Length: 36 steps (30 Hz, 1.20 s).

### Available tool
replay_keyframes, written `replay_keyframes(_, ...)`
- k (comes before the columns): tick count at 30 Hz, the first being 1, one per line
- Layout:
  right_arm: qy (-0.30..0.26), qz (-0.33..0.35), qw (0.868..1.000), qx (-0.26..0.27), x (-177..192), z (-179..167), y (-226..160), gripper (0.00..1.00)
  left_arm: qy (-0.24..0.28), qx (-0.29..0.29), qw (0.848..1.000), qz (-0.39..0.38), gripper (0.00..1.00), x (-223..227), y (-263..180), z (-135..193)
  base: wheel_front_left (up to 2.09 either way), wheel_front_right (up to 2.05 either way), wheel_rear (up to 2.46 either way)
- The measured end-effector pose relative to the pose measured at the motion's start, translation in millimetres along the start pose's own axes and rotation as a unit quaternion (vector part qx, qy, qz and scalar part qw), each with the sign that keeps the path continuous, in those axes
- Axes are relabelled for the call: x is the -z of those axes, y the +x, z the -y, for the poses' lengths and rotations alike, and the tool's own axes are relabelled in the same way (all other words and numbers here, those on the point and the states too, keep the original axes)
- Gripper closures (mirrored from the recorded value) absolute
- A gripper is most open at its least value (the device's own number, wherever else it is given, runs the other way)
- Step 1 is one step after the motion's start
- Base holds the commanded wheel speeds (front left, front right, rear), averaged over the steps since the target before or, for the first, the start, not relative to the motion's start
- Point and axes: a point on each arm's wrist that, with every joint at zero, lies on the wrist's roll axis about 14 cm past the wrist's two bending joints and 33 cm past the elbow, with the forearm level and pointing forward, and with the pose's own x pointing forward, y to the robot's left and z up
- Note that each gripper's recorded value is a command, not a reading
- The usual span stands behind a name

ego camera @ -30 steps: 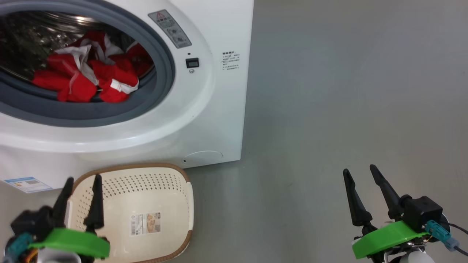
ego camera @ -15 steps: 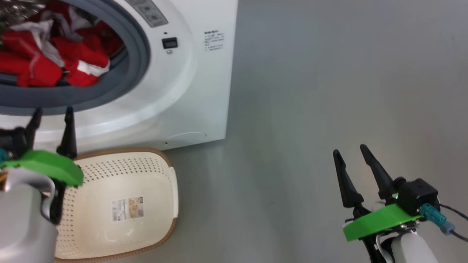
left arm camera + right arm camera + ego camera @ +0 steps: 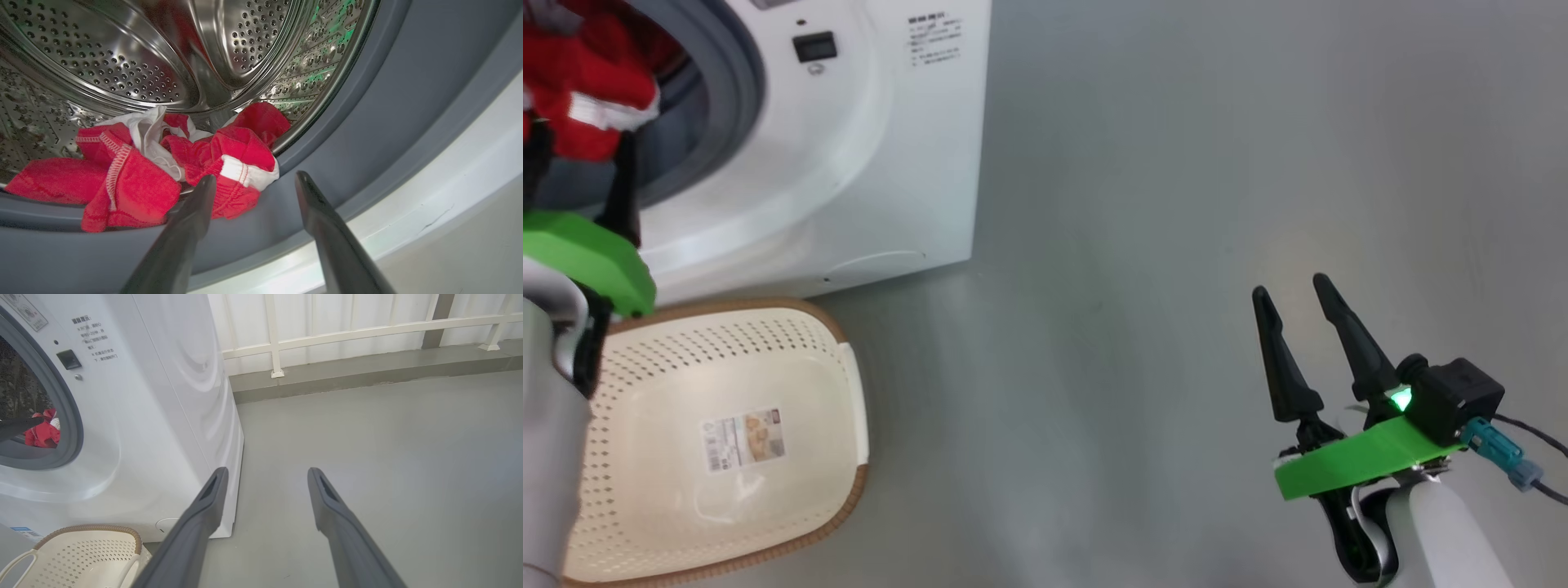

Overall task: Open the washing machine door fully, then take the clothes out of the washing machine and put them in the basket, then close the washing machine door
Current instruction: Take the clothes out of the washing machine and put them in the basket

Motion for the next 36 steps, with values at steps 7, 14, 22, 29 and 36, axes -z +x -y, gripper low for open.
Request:
replay_keyframes(7,0.011,-0.008,1.0,0.007,8,4,8,0.0,0.021,0.002,0.999,-0.029,0.0,13,25,-13,0.0,0.0,0.0)
replay_keyframes(14,0.007,-0.019,1.0,0.018,15,13,7,0.0,0.024,0.01,0.998,-0.052,0.0,28,42,-13,0.0,0.0,0.0)
replay_keyframes(22,0.003,-0.022,1.0,0.02,16,14,8,0.0,0.033,0.017,0.997,-0.066,0.0,36,52,-13,0.0,0.0,0.0)
replay_keyframes(29,-0.001,-0.017,1.0,0.024,12,19,10,0.0,0.041,0.017,0.996,-0.071,0.0,37,63,-14,0.0,0.0,0.0)
replay_keyframes(36,-0.005,-0.016,0.999,0.03,10,23,8,0.0,0.049,0.016,0.996,-0.073,0.52,39,69,-16,0.0,0.0,0.0)
